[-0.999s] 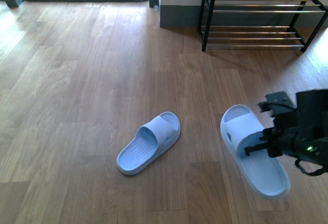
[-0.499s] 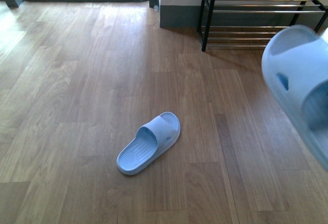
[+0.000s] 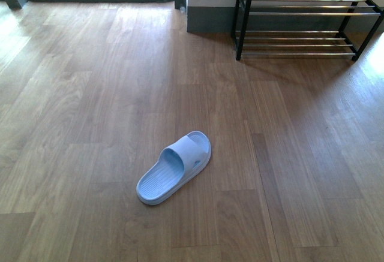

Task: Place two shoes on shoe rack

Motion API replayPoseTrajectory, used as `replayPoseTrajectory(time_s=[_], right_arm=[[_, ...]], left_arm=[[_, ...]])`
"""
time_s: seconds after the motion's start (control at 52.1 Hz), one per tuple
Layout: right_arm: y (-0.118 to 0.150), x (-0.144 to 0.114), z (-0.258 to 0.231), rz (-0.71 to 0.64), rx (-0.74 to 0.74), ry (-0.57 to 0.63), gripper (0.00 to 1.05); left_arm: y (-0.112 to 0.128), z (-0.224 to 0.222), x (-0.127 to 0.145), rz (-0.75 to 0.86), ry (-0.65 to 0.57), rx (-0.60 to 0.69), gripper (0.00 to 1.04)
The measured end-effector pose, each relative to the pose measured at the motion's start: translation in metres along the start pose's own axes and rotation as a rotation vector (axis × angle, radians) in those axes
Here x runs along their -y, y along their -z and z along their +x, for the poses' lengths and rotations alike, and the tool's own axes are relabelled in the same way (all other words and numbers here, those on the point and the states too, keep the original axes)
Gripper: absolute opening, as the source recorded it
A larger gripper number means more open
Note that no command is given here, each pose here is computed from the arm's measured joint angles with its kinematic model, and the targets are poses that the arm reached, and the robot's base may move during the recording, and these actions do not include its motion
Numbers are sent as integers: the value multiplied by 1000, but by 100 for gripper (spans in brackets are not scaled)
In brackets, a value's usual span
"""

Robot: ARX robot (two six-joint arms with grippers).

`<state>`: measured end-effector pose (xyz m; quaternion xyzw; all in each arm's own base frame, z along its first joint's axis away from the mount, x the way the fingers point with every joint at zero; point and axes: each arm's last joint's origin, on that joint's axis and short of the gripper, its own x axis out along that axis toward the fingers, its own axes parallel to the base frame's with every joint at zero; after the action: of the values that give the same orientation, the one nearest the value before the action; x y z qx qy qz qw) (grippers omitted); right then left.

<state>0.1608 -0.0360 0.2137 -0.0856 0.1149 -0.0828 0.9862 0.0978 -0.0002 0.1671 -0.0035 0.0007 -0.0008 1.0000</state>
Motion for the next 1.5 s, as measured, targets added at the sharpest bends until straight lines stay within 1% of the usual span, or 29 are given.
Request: replayPoseTrajectory(time_s=[0.173, 0.365, 0.442, 0.538, 0.672, 1.498], right_arm=[[22, -8, -21, 71, 11, 28, 2], [55, -19, -21, 127, -7, 4, 2], [52, -20, -21, 147, 37, 3, 2], [52, -23, -21, 147, 45, 3, 2], [54, -27, -22, 157, 33, -21, 2], [54, -26, -22, 158, 32, -12, 2]], left_arm=[[0, 0, 0, 0, 0, 0, 95], [0, 0, 0, 0, 0, 0, 95], [0, 0, 0, 0, 0, 0, 95], [0, 0, 0, 0, 0, 0, 95], [0, 0, 0, 0, 0, 0, 95], [0, 0, 0, 0, 0, 0, 95]])
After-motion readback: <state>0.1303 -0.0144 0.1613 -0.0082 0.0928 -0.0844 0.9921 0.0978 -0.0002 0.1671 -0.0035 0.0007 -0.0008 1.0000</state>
